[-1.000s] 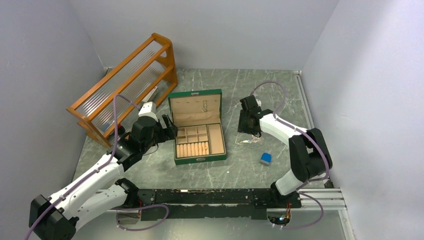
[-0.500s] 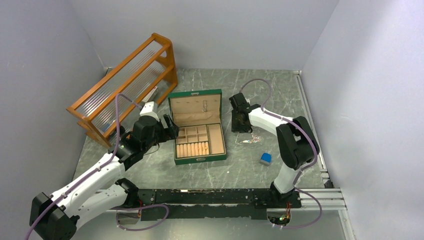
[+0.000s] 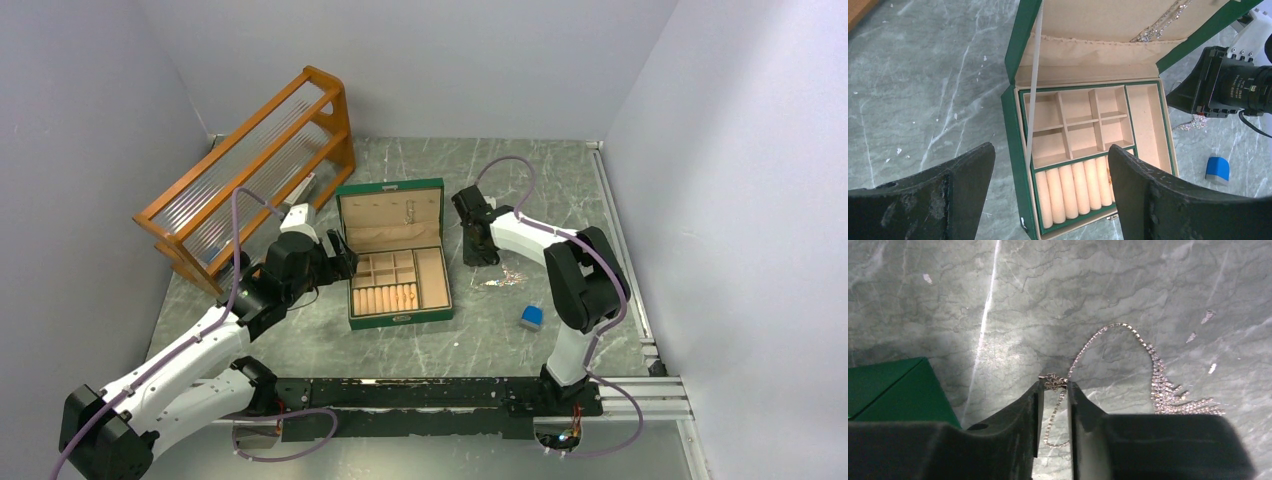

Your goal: Organize the mixed jewelry

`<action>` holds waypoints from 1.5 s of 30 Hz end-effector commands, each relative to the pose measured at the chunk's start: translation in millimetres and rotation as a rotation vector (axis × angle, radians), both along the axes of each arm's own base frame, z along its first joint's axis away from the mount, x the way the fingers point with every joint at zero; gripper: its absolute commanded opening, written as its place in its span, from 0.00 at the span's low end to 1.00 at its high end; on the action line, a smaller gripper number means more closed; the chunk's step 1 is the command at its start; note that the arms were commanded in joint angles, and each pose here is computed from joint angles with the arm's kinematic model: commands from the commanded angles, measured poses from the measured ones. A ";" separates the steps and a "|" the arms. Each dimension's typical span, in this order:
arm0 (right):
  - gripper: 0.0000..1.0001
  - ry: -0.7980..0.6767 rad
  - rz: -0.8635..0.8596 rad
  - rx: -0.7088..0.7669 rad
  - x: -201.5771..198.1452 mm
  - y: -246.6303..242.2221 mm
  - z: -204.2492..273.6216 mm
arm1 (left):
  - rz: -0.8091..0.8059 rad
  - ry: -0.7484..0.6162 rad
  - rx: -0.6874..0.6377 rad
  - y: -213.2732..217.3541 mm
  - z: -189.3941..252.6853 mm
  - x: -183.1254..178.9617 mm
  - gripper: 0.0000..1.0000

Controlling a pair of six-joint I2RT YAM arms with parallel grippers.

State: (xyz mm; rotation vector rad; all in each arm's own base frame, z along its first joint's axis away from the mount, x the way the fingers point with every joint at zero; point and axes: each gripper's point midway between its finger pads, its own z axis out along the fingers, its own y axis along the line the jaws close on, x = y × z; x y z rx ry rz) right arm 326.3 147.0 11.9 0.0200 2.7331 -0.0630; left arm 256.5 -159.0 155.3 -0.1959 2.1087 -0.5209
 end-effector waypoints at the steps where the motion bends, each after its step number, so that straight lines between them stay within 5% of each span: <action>1: 0.22 0.059 0.013 -0.018 -9.3 -1.7 -18.3 | -0.007 -0.022 -0.004 0.2 4.4 2.4 0.88; 7: 0.00 0.032 -0.012 -0.011 -6.6 -3.1 -17.6 | -0.079 -0.047 -0.034 -12.1 14.9 -0.1 0.87; 27: 0.00 -0.297 -0.125 0.233 3.0 4.4 59.0 | -0.377 -0.062 -0.206 -88.9 35.7 -1.3 0.75; 45: 0.00 -0.410 0.050 0.339 -9.6 16.0 142.5 | -0.466 -0.111 -0.255 -140.8 53.5 17.0 0.71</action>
